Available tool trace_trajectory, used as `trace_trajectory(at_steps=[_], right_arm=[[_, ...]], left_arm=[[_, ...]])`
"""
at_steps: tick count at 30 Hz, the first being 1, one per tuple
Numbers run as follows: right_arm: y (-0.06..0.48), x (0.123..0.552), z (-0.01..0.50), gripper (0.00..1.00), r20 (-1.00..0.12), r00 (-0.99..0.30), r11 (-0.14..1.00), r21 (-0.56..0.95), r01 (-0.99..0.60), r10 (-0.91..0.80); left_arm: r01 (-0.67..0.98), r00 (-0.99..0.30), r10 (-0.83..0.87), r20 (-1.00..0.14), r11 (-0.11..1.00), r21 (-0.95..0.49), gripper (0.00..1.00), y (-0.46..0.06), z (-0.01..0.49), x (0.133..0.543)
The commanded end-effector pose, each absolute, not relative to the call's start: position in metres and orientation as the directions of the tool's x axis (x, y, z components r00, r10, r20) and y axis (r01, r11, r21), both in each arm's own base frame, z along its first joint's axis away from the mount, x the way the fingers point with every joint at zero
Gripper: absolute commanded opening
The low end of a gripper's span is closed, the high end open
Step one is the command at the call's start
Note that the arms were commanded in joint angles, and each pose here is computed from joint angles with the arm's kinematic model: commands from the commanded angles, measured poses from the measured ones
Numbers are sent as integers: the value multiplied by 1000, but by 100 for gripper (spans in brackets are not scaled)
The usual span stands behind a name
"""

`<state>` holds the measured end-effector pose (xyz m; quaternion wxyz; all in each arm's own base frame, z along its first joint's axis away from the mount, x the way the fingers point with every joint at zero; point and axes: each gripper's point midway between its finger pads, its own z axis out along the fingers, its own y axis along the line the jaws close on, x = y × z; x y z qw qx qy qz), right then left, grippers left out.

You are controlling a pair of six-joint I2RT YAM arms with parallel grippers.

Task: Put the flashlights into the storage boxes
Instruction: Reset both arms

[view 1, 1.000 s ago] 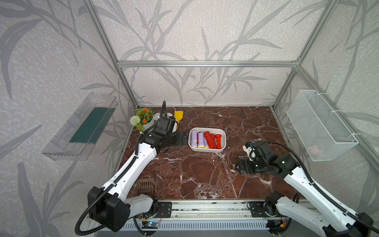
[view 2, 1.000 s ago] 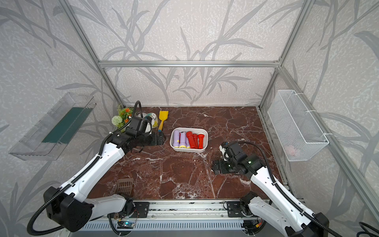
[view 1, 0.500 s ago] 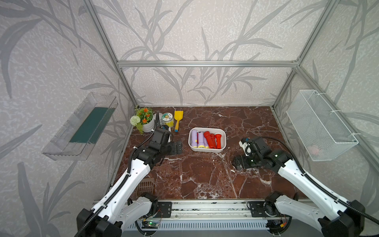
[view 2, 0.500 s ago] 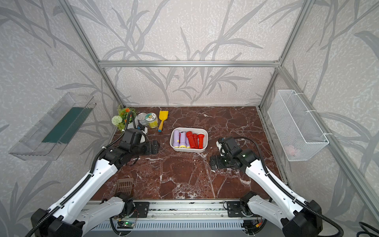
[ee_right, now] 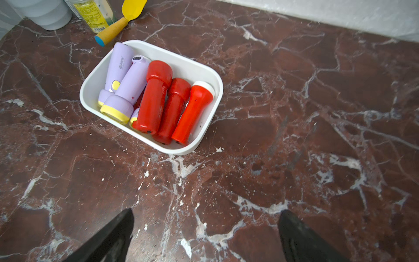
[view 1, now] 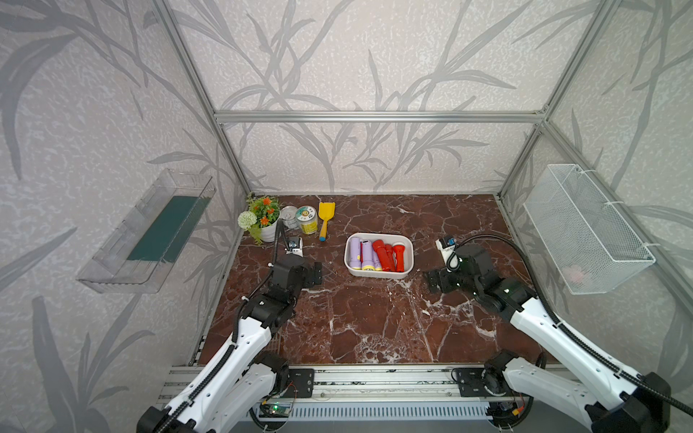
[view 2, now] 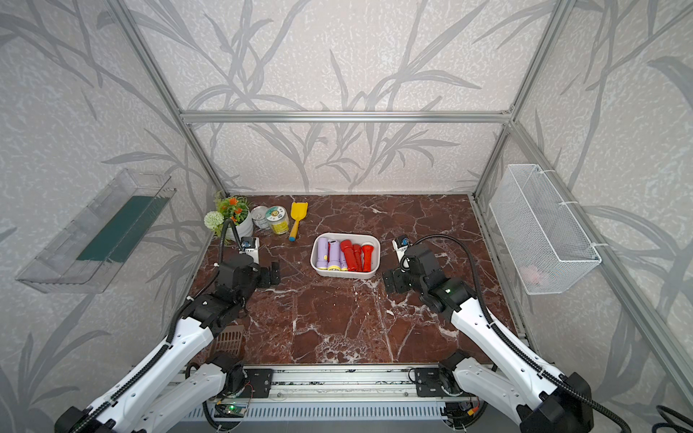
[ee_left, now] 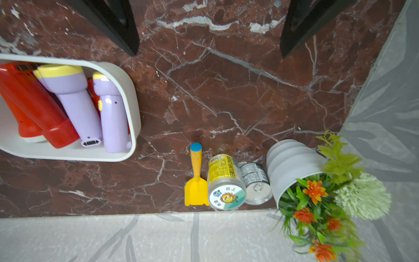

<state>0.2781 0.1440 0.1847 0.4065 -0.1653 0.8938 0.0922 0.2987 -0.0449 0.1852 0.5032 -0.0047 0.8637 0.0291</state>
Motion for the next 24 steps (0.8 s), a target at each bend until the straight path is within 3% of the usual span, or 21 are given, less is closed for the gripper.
trace_trajectory(at_steps=[1,5,13,20,24], right_arm=[[139,300,196,99,-796,-540,930,-73,-361,-273],[135,310,196,99,-807,-508,928,-125,-351,-301],[88,350,185,99,-870,-403,958,-238,-161,-284],[46,378,154,99,-892,-409,979,-205,-7,-190],[41,388,139,99,-893,-402,975,-222,-3,-204]], left_arm=[[-93,-419,64,-906,989,113,99,-31,198,315],[-168,-412,30,-911,980,109,99,-18,192,325],[-272,-372,-32,-927,959,76,99,17,172,347],[-300,-377,-57,-925,952,64,99,31,135,369],[-322,-363,-85,-928,946,39,99,39,119,377]])
